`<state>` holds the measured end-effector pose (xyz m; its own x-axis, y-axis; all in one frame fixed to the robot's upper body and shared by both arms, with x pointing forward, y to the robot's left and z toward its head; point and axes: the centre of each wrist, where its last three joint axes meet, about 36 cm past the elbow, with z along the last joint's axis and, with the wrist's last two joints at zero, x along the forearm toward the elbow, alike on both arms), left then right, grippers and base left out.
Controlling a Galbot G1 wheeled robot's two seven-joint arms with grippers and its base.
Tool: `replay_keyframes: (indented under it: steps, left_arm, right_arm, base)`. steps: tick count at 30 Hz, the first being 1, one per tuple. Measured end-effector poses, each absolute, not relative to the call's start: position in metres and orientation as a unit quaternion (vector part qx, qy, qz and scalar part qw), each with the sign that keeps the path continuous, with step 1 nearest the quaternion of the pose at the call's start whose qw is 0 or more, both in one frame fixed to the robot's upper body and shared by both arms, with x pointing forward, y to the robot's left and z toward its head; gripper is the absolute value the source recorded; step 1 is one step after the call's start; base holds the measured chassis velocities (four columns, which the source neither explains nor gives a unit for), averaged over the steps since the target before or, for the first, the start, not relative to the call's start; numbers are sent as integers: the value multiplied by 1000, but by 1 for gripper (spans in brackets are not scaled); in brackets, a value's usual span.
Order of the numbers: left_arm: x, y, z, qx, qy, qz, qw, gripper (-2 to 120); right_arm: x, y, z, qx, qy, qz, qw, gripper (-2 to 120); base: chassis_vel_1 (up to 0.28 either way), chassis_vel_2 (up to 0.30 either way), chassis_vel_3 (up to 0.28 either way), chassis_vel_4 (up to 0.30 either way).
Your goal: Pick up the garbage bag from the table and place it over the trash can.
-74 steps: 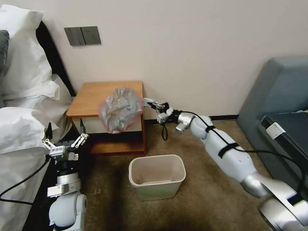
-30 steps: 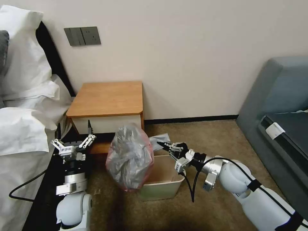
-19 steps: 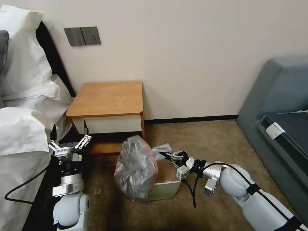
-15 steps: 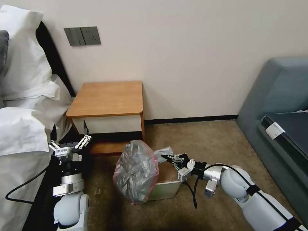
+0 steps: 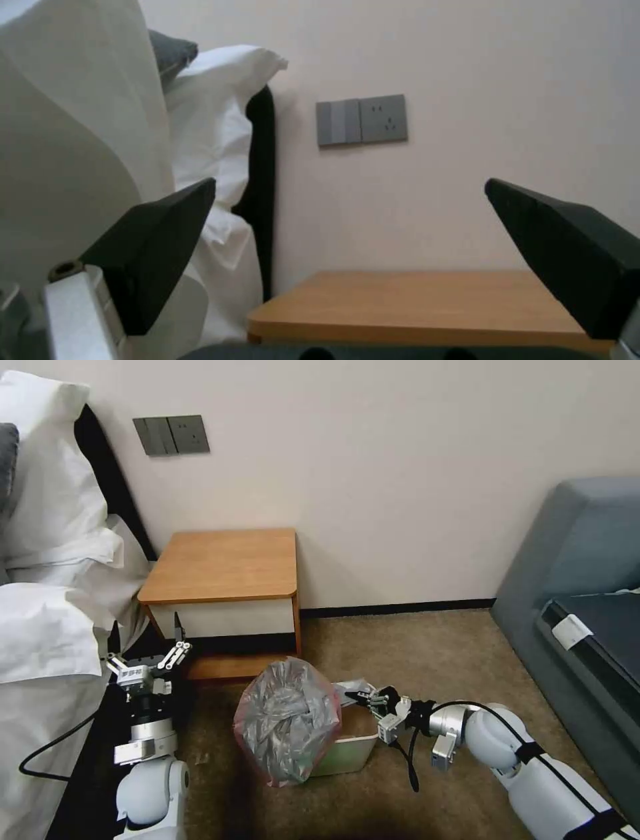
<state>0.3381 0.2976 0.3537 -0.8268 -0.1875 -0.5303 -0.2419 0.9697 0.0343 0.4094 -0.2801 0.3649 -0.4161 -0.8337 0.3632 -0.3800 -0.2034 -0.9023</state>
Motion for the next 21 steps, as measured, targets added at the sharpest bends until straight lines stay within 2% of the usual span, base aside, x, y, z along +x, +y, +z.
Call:
replay_keyframes:
  steps: [17, 20, 21]
  left_arm:
    - [338, 299, 346, -118, 954, 49, 271, 100]
    - [339, 299, 347, -118, 954, 48, 273, 100]
    - [339, 299, 347, -118, 954, 48, 273, 100]
  right_arm:
    - [411, -280, 363, -518, 595, -585, 187, 0]
    - [412, -282, 365, -522, 594, -584, 182, 14]
    - [412, -282, 365, -522, 594, -584, 182, 14]
  base:
    - [0, 0, 0, 0]
    - [0, 0, 0, 0]
    - [0, 0, 0, 0]
